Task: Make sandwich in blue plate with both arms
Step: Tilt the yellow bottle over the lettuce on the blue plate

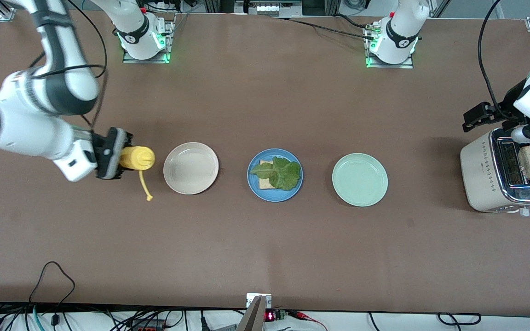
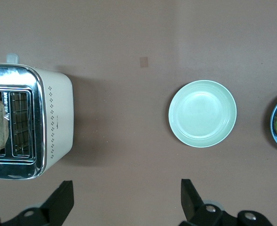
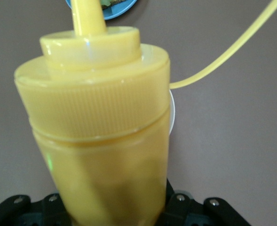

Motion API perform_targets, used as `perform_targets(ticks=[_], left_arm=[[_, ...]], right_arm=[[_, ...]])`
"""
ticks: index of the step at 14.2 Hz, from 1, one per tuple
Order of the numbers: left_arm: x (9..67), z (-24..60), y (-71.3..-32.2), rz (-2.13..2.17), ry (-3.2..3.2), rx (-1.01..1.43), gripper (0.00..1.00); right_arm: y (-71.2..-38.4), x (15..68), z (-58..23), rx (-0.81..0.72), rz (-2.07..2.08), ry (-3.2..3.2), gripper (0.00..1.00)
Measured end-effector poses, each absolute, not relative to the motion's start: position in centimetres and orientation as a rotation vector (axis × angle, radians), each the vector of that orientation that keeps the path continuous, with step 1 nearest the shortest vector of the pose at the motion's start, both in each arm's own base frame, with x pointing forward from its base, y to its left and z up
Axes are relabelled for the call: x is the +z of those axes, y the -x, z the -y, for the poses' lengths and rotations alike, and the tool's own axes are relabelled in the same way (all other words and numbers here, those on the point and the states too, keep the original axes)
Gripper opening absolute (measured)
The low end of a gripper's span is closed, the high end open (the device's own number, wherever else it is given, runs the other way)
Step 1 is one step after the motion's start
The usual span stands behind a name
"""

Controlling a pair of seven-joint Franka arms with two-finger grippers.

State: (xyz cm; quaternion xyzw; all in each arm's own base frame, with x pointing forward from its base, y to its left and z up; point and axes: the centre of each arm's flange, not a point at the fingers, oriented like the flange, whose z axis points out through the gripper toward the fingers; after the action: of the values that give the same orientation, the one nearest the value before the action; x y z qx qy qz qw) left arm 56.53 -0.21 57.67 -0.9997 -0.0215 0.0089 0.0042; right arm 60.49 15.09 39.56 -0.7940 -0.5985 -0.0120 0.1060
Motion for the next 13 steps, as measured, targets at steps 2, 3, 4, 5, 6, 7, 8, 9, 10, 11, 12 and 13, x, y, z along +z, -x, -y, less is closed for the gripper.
perform_targets(ticks=[2, 3, 4, 5, 6, 7, 8, 9, 10, 11, 12, 13], left_arm=[[57.7, 0.2, -56.5, 0.068, 3.132, 0.028, 1.0], [57.7, 0.2, -56.5, 0.068, 3.132, 0.028, 1.0], [57.7, 0.2, -56.5, 0.069, 3.132, 0.028, 1.0], [57.7, 0.1, -56.5, 0.069, 3.132, 0.028, 1.0], [57.7, 0.1, -56.5, 0.07, 3.132, 0.028, 1.0], [57.7, 0.1, -56.5, 0.071, 3.132, 0.028, 1.0], [57.7, 0.1, -56.5, 0.071, 3.132, 0.028, 1.0], [57.7, 0.1, -56.5, 0.072, 3.132, 0.028, 1.0], [57.7, 0.0, -56.5, 0.072, 3.132, 0.028, 1.0], [57.7, 0.0, -56.5, 0.072, 3.132, 0.028, 1.0], [57.7, 0.0, -56.5, 0.072, 3.132, 0.028, 1.0], [57.7, 0.0, -56.5, 0.072, 3.132, 0.028, 1.0]], right_arm=[[-59.1, 39.6, -20.5, 0.012, 1.792, 2.433, 0.58], [-58.3, 39.5, -22.9, 0.027, 1.808, 2.477, 0.58], [-57.3, 39.2, -25.3, 0.04, 1.821, 2.518, 0.58], [-56.3, 38.8, -27.5, 0.051, 1.835, 2.552, 0.58], [-55.3, 38.2, -29.7, 0.053, 1.847, 2.58, 0.58], [-54.4, 37.5, -31.7, 0.052, 1.859, 2.6, 0.58], [-53.6, 36.5, -33.6, 0.054, 1.875, 2.614, 0.58], [-52.8, 35.4, -35.2, 0.061, 1.892, 2.627, 0.58], [-52.2, 34.3, -36.7, 0.071, 1.905, 2.643, 0.58], [-51.7, 33.1, -38.1, 0.082, 1.909, 2.662, 0.58], [-51.3, 31.8, -39.4, 0.092, 1.91, 2.682, 0.58], [-51.1, 30.6, -40.6, 0.099, 1.914, 2.702, 0.58]])
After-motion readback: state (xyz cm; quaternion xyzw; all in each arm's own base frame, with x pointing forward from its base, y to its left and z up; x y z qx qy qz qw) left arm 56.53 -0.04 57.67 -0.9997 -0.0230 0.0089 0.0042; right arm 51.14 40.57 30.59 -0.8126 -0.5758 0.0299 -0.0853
